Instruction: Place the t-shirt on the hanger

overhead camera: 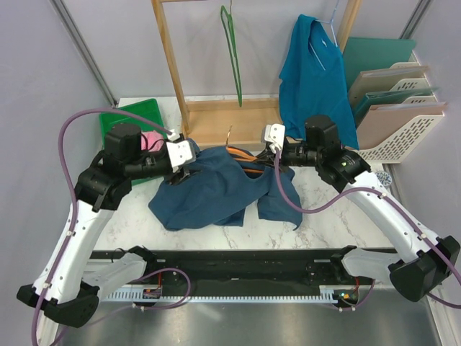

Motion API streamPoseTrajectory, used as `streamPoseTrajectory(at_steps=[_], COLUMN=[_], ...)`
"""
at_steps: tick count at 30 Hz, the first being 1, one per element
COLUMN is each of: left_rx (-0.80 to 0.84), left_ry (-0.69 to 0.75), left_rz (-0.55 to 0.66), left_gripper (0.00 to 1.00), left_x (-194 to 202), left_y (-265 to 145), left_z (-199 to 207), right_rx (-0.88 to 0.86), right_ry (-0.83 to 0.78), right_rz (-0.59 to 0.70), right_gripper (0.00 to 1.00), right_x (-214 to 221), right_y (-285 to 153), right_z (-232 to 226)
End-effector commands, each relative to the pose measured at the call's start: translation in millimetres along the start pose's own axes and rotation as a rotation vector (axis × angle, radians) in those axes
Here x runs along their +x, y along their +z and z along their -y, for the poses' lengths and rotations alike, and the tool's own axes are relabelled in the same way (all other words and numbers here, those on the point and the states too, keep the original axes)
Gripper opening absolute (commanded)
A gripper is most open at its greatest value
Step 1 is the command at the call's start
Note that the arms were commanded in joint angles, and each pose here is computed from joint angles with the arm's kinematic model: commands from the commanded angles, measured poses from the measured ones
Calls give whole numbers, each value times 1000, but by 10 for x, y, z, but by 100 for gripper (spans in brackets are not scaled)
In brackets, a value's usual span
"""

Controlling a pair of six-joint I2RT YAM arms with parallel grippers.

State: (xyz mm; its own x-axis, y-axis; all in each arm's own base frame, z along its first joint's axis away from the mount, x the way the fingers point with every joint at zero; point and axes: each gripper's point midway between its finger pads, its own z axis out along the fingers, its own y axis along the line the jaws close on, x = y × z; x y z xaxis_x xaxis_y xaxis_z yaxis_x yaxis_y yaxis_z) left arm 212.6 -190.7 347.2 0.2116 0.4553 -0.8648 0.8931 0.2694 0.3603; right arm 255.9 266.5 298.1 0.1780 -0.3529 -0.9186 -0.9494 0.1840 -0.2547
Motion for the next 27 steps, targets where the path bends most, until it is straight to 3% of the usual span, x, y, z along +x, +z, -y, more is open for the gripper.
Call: streamPoseTrajectory(at_steps=[1, 9, 11, 12, 19, 21, 27], left_rx=[-42, -161, -140, -131, -55, -46, -39], left_ry=[-18, -17, 5, 3, 12, 9, 6], left_rz=[-48, -166, -190, -197, -317, -344, -423], left_gripper=[59, 65, 56, 47, 48, 41, 34], left_x=[132, 592, 646, 674, 988, 1064, 1308], left_y=[-113, -292, -305, -288, -364, -421, -531], left_z=[-10, -444, -438, -446, -322, -302, -325], right_rx=[47, 29, 28, 27, 47, 54, 54], right_ry=[-71, -112, -113, -112, -93, -93, -91], right_rz=[39, 43, 44, 40, 26, 23, 31], right_gripper=[0, 0, 0, 0, 0, 0, 0], right_x=[-236, -257, -257, -248, -196, -189, -205], right_y=[-99, -170, -172, -173, -203, -216, -239], right_z=[160, 78, 73, 70, 127, 147, 170])
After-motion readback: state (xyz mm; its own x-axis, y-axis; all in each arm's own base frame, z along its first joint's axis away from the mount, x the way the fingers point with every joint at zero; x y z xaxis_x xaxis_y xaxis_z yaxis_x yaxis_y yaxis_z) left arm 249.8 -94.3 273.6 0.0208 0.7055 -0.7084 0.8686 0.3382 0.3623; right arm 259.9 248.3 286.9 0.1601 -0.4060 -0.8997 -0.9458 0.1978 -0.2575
